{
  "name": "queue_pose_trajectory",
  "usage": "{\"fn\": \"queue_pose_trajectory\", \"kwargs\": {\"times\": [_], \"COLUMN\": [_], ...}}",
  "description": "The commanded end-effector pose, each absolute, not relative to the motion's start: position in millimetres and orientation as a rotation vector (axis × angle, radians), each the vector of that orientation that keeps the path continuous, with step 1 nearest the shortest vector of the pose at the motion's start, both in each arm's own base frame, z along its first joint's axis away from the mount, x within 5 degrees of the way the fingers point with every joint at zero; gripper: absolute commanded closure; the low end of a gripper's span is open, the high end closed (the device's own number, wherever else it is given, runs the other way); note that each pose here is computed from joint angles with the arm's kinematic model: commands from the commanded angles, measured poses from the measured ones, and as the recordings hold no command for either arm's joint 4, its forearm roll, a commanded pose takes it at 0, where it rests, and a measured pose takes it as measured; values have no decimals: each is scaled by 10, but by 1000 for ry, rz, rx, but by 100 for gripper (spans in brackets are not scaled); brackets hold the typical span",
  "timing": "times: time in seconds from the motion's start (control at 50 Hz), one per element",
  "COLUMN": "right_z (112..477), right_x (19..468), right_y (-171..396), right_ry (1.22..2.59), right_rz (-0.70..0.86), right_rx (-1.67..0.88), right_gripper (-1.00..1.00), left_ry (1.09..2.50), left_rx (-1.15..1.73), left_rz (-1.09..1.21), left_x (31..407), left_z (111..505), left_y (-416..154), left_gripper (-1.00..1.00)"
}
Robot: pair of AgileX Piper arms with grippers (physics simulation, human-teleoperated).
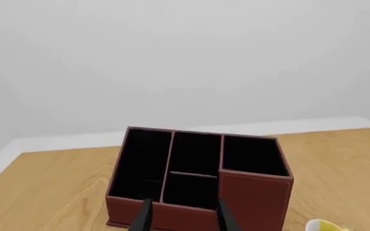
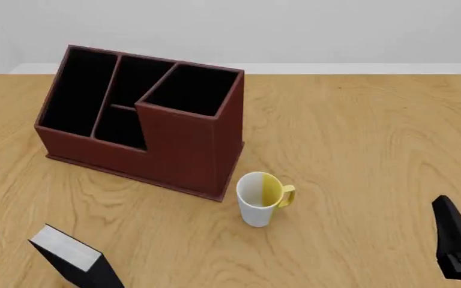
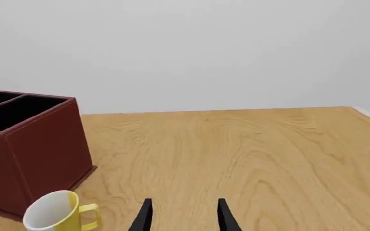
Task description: Pick up the book and place it in the front compartment of the caddy.
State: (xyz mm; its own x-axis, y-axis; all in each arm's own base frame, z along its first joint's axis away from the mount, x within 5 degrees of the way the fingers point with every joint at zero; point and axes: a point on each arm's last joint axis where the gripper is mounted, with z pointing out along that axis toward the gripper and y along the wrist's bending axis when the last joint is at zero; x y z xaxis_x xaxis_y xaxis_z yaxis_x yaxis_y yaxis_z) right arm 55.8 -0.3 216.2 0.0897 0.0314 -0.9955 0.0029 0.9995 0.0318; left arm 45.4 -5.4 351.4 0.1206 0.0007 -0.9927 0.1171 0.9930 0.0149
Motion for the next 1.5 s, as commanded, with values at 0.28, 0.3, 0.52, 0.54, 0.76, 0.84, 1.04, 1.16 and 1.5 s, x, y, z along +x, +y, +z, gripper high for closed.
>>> {"fn": "queue_pose_trajectory", "kwargs": {"times": [0.28, 0.3, 0.52, 0.54, 0.76, 0.84, 1.04, 1.16, 1.5], "right_z": [2164, 2166, 2169, 2170, 2166, 2165, 2165, 2167, 2162], "right_x": [557, 557, 558, 558, 560, 560, 560, 562, 564], "right_y": [4, 4, 3, 3, 0, 0, -1, -1, -2], "right_ry": [1478, 1478, 1477, 1476, 1476, 1476, 1474, 1474, 1474], "right_rz": [31, 30, 23, 22, 13, 12, 9, 9, 14], "right_rx": [18, 17, 12, 12, 12, 11, 10, 10, 18], "right_gripper": [-100, -100, -100, -100, -100, -100, -100, -100, -100], "left_ry": [1397, 1371, 1316, 1343, 1323, 1359, 1351, 1349, 1406], "left_rx": [160, 180, 512, 540, 858, 943, 1205, 1341, 1594], "left_rz": [-319, -339, -485, -524, -663, -669, -658, -672, -699], "left_x": [417, 360, 163, 195, 157, 204, 212, 188, 174], "left_z": [4493, 4560, 4904, 4941, 5203, 5253, 5444, 5521, 5176], "left_y": [-132, -125, -127, -165, -241, -349, -523, -604, -1142], "left_gripper": [-100, -100, -100, -100, -100, -100, -100, -100, -100]}}
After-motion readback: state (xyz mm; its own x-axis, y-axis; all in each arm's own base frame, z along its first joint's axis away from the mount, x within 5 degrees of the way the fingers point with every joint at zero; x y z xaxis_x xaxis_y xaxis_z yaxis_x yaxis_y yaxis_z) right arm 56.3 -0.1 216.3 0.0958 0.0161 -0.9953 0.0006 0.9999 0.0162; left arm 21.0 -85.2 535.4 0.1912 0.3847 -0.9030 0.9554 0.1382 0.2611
